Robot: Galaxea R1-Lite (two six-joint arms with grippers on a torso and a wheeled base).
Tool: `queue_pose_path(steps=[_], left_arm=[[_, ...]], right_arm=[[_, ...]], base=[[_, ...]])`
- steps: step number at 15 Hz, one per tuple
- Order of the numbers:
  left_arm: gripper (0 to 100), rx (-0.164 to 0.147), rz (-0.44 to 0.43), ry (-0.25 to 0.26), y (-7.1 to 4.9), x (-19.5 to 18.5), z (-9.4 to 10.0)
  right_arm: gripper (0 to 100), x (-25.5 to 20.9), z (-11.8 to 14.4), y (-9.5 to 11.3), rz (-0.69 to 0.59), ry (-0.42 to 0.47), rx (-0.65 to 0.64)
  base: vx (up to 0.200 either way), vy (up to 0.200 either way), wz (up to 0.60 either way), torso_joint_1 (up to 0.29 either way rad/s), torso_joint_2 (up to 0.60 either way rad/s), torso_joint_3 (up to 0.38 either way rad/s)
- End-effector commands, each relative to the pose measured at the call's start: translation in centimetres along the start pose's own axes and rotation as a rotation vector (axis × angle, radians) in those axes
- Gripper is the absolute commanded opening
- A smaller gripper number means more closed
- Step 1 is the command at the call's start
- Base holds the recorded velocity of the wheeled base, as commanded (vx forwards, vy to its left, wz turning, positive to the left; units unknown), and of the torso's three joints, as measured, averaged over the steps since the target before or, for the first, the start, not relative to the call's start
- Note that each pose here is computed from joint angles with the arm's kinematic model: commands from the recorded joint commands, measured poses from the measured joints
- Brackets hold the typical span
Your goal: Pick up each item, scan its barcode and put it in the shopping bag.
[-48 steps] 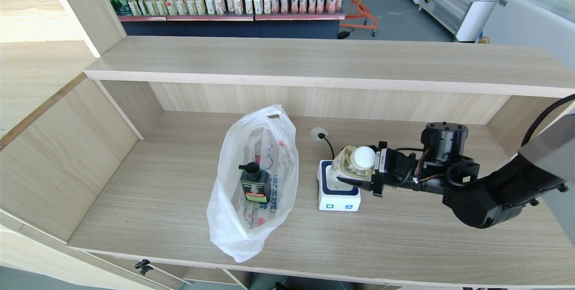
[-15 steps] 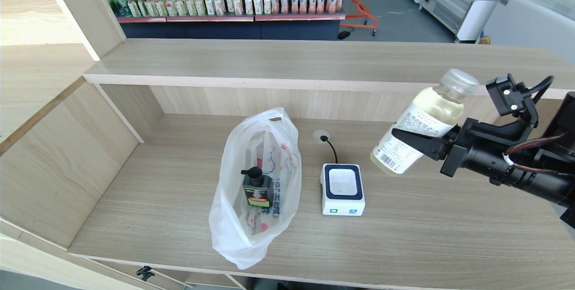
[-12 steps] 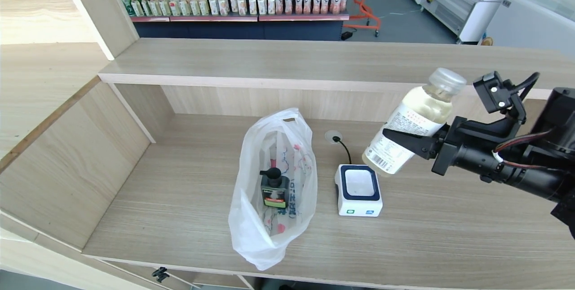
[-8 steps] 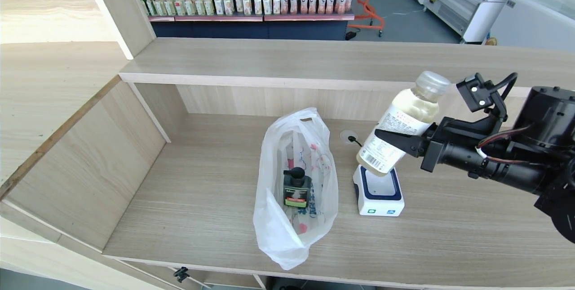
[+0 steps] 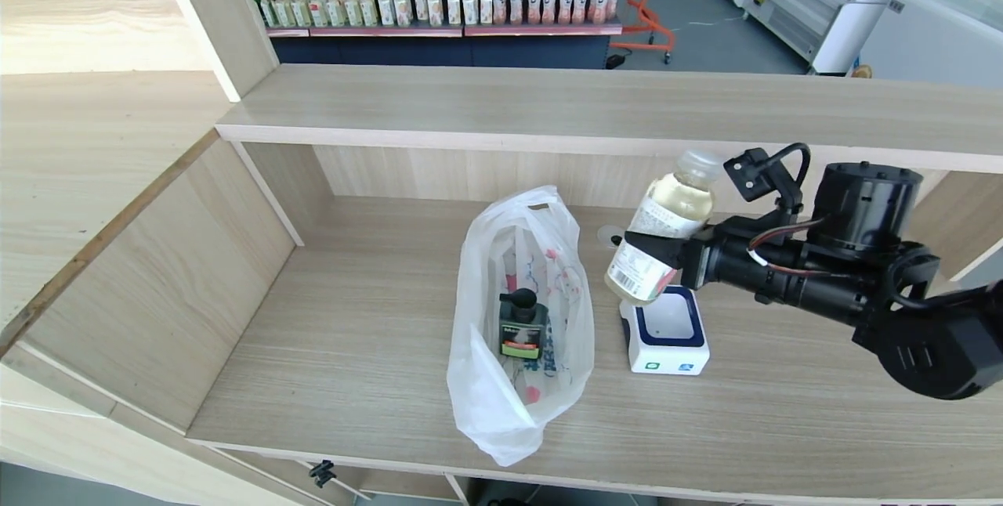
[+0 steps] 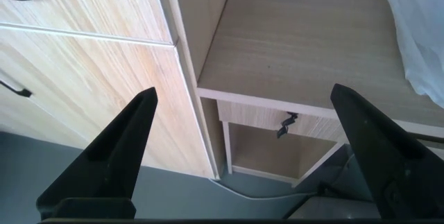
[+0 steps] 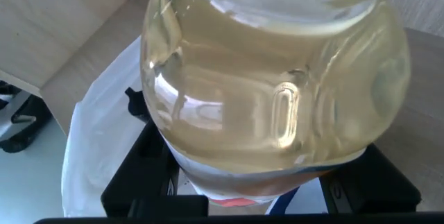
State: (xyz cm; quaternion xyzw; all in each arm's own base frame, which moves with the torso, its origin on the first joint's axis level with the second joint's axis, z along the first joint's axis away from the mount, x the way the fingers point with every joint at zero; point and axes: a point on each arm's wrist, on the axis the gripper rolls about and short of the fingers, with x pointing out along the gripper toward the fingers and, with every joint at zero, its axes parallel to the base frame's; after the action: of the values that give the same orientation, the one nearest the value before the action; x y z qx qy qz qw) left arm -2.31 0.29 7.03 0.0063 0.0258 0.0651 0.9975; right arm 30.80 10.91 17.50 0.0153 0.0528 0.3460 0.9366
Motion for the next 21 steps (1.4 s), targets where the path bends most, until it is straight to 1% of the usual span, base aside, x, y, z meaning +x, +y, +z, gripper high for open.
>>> queue_pose_path(steps=[1,5,7,8,11,14,16,18,21], left_arm=[[100,0.0,0.0,0.0,0.0,0.0,0.0],[100,0.0,0.0,0.0,0.0,0.0,0.0],[100,0.0,0.0,0.0,0.0,0.0,0.0],[100,0.0,0.0,0.0,0.0,0.0,0.0],[100,0.0,0.0,0.0,0.0,0.0,0.0],[100,0.0,0.0,0.0,0.0,0.0,0.0],[100,0.0,0.0,0.0,0.0,0.0,0.0],[100,0.0,0.0,0.0,0.0,0.0,0.0],[100,0.0,0.0,0.0,0.0,0.0,0.0]], right_arm=[[0,2.7,-1.6,-0.3,-0.009,0.036,0.014],[0,7.9,-2.8,0.8,-0.069,0.027,-0.002],[0,9.8,-3.8,1.2,-0.055,0.03,-0.02],[0,10.6,-4.3,1.5,-0.043,0.031,-0.044],[0,12.7,-5.9,1.4,-0.029,0.036,-0.125],[0,14.5,-6.6,1.0,-0.028,0.013,-0.221],[0,15.1,-7.7,0.8,-0.028,0.005,-0.261],[0,15.6,-8.7,1.3,-0.016,-0.008,-0.265],[0,16.1,-9.9,1.4,-0.012,-0.02,-0.263]], base=[[0.0,0.0,0.0,0.0,0.0,0.0],[0.0,0.0,0.0,0.0,0.0,0.0],[0.0,0.0,0.0,0.0,0.0,0.0],[0.0,0.0,0.0,0.0,0.0,0.0],[0.0,0.0,0.0,0.0,0.0,0.0],[0.0,0.0,0.0,0.0,0.0,0.0],[0.0,0.0,0.0,0.0,0.0,0.0],[0.0,0.0,0.0,0.0,0.0,0.0],[0.0,0.0,0.0,0.0,0.0,0.0]])
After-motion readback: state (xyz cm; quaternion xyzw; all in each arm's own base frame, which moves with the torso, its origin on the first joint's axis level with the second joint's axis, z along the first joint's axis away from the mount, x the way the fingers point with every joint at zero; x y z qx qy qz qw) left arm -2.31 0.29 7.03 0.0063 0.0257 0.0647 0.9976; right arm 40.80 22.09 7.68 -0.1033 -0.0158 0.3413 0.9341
